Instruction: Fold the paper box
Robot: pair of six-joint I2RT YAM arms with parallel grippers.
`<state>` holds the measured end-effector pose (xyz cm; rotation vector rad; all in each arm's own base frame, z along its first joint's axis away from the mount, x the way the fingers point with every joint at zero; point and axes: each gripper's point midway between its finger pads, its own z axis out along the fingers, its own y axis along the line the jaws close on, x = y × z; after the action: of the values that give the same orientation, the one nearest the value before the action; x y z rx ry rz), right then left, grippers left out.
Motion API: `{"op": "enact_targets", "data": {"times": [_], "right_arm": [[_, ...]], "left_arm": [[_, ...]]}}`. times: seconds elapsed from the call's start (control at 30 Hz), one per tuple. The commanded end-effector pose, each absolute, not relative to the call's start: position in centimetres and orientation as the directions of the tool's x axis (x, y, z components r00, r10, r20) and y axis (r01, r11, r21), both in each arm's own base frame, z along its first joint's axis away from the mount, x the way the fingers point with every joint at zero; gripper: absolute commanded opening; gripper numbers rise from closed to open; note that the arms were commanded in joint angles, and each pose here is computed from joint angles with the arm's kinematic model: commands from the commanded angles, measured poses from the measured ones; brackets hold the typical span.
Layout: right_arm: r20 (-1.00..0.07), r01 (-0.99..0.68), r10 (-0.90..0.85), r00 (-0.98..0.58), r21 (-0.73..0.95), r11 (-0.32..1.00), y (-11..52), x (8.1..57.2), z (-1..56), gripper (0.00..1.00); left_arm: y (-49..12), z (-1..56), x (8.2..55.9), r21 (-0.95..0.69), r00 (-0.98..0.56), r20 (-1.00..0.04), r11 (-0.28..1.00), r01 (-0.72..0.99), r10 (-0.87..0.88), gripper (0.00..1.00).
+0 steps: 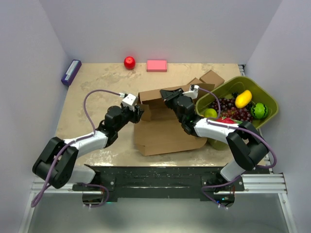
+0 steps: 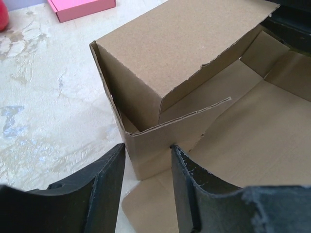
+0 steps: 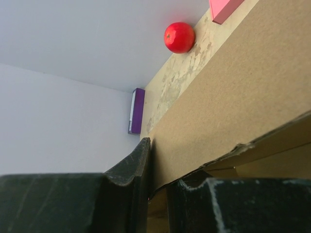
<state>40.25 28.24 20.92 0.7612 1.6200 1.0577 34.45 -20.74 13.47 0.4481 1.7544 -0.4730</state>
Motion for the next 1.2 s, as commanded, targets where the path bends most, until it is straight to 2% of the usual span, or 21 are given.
{"op": "enact_targets", "data": {"times": [0.0, 0.1, 0.37, 0.47, 0.63, 0.87, 0.93, 1.07, 1.17], "right_arm": [[-0.429, -0.007, 0.868, -0.252, 0.897, 0.441, 26.9, 40.1, 20.9, 0.19], [-0.427, -0.005, 0.868, -0.255, 0.898, 0.44, 27.0, 40.1, 20.7, 0.18], [-0.43, 0.011, 0.862, -0.269, 0.893, 0.449, 27.1, 40.1, 19.9, 0.18], [-0.431, 0.013, 0.858, -0.278, 0.892, 0.452, 27.3, 39.9, 19.6, 0.17], [-0.435, 0.018, 0.859, -0.271, 0.89, 0.456, 26.9, 39.8, 19.7, 0.17], [-0.422, 0.01, 0.862, -0.28, 0.897, 0.443, 27.0, 39.5, 20.0, 0.17], [-0.424, 0.006, 0.858, -0.289, 0.896, 0.444, 27.2, 39.5, 20.1, 0.17], [-0.425, 0.011, 0.857, -0.292, 0.894, 0.448, 27.4, 39.5, 19.8, 0.17], [-0.424, 0.012, 0.855, -0.298, 0.894, 0.448, 27.5, 39.5, 19.5, 0.17]], "left_arm": [[-21.7, 16.8, 35.9, -0.041, -0.063, -0.998, 0.83, 0.556, -0.006, 0.43], [-22.2, 16.6, 36.1, -0.044, -0.064, -0.998, 0.824, 0.565, -0.009, 0.39], [-24.1, 16.9, 36.0, -0.065, -0.062, -0.997, 0.819, 0.57, -0.036, 0.36], [-24.6, 16.4, 36.3, -0.064, -0.074, -0.997, 0.83, 0.555, -0.028, 0.36], [-23.1, 15.5, 37.5, -0.098, -0.116, -0.992, 0.897, 0.432, -0.052, 0.38], [-23.6, 15.1, 38.8, -0.092, -0.131, -0.991, 0.904, 0.418, -0.04, 0.4], [-23.5, 14.7, 39.4, -0.083, -0.141, -0.99, 0.916, 0.392, -0.029, 0.37], [-21.6, 14.1, 40.5, -0.076, -0.164, -0.986, 0.962, 0.261, -0.033, 0.17], [-21.1, 14.0, 40.6, -0.089, -0.162, -0.985, 0.97, 0.227, -0.052, 0.14]]}}
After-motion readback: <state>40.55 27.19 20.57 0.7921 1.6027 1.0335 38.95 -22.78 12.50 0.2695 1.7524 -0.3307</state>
